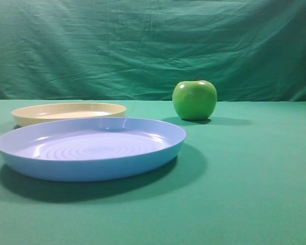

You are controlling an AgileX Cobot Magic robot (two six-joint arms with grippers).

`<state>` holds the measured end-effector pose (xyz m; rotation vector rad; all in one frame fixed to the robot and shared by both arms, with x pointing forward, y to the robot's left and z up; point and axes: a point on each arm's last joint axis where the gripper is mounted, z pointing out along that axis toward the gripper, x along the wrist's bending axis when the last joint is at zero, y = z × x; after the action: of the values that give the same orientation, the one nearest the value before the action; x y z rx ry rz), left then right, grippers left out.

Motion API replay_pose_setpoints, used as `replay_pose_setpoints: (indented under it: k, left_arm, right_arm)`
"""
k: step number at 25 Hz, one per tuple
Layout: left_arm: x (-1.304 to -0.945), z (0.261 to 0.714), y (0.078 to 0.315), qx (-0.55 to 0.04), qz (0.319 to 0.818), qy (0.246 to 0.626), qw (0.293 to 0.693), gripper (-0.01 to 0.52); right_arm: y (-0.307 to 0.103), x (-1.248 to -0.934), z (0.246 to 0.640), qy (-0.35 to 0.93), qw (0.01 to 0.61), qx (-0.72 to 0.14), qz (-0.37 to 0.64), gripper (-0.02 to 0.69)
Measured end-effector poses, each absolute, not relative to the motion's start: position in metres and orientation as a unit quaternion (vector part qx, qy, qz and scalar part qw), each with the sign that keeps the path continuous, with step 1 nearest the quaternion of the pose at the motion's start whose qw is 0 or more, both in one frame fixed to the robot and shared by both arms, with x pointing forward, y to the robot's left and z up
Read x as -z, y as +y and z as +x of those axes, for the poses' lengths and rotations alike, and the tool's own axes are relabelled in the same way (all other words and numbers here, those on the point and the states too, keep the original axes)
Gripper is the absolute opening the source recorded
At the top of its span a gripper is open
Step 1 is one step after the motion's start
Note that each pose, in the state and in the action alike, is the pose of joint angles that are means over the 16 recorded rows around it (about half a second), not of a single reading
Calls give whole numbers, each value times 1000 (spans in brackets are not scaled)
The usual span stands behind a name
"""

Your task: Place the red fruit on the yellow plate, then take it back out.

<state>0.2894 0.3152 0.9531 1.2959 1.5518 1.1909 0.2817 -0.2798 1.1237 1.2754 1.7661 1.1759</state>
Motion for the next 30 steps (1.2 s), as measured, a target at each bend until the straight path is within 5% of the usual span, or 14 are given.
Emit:
replay_pose_setpoints:
  k: [13,21,30]
  left_arm:
    - [-953,289,315,-468,509,610,387,0]
    - [-953,289,315,-468,509,610,387,0]
    - [-953,289,315,-468,510,609,387,0]
  right_arm:
    - [-294,-1020,284,591,443,-444,507,0]
    - [-296,-965,291,583,446,-428,528,0]
    - [-296,-948,292,591,430,-418,539,0]
